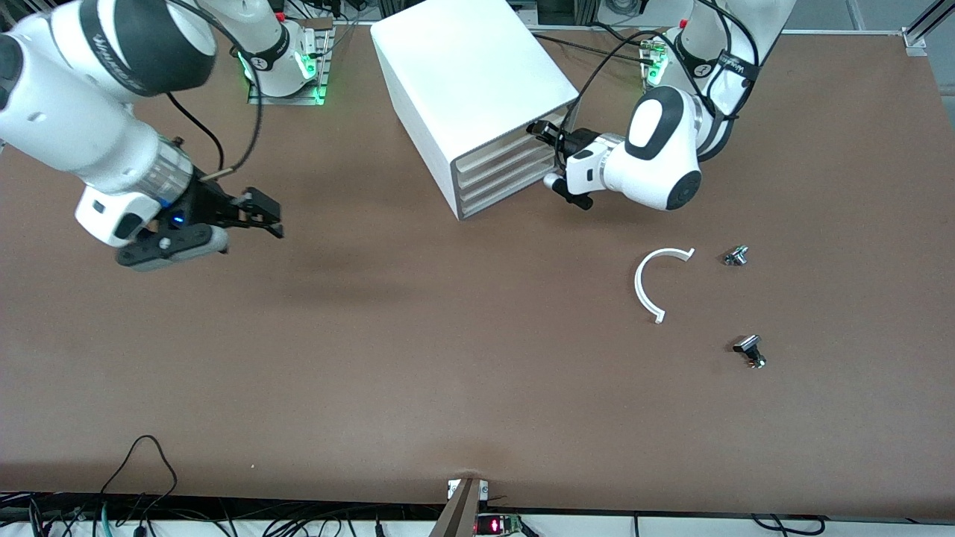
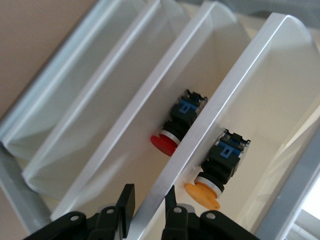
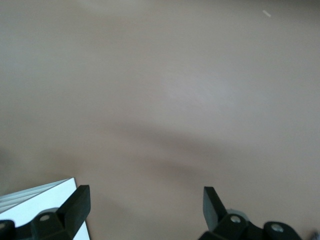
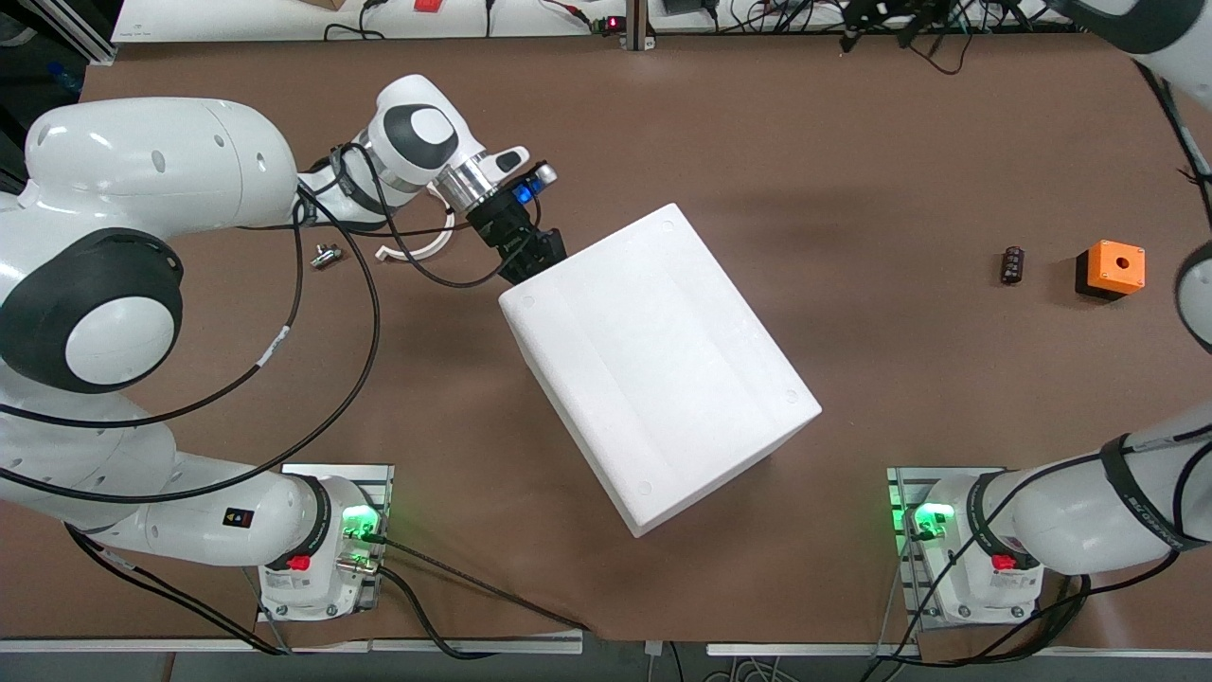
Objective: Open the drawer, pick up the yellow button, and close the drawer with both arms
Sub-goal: 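Pull the cabinet drawer open with the left gripper while the right gripper approaches, then release the drawer with the left gripper while the right gripper reaches inside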
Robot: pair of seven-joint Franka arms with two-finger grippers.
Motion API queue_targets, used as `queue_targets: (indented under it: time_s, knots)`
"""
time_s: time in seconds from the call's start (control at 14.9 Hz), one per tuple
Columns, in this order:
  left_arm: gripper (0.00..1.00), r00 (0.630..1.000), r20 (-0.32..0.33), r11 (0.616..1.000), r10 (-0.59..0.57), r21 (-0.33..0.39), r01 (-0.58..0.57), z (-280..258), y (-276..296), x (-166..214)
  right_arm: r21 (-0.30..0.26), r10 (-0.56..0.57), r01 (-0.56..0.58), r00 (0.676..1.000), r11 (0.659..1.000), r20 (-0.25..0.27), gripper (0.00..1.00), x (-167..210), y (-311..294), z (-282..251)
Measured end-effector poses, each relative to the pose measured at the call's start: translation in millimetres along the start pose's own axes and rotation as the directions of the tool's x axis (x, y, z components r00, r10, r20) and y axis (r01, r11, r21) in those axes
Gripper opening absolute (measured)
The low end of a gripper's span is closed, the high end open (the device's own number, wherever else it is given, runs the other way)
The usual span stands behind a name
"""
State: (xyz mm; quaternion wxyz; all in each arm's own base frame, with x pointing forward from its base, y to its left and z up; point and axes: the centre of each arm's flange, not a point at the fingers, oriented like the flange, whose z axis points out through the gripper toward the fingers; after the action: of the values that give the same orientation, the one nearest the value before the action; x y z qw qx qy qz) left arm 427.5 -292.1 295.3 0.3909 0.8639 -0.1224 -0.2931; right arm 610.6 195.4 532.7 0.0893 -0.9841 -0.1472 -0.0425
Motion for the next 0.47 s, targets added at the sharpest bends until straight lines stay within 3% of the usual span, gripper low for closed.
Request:
queue_targets:
  time_s: [0.27, 0.4, 0.47]
  knots:
    - [0.27, 0.981, -0.193, 1.0, -0.02, -0.002, 0.021, -98.5, -41.3, 9.1, 0.019, -0.257, 0.257, 0.966, 0.966, 0.021, 1.0, 17.7, -84.8, 33.5]
    - [0.27, 0.966, -0.256, 0.999, -0.035, -0.001, 0.036, -129.0, -54.2, 12.3, 0.021, -0.355, 0.355, 0.935, 0.935, 0.022, 1.0, 17.4, -111.8, 44.3]
    - [0.27, 0.962, -0.272, 0.999, -0.036, 0.002, 0.038, -137.3, -56.6, 14.4, 0.017, -0.413, 0.413, 0.911, 0.91, -0.001, 1.0, 20.0, -121.6, 45.7]
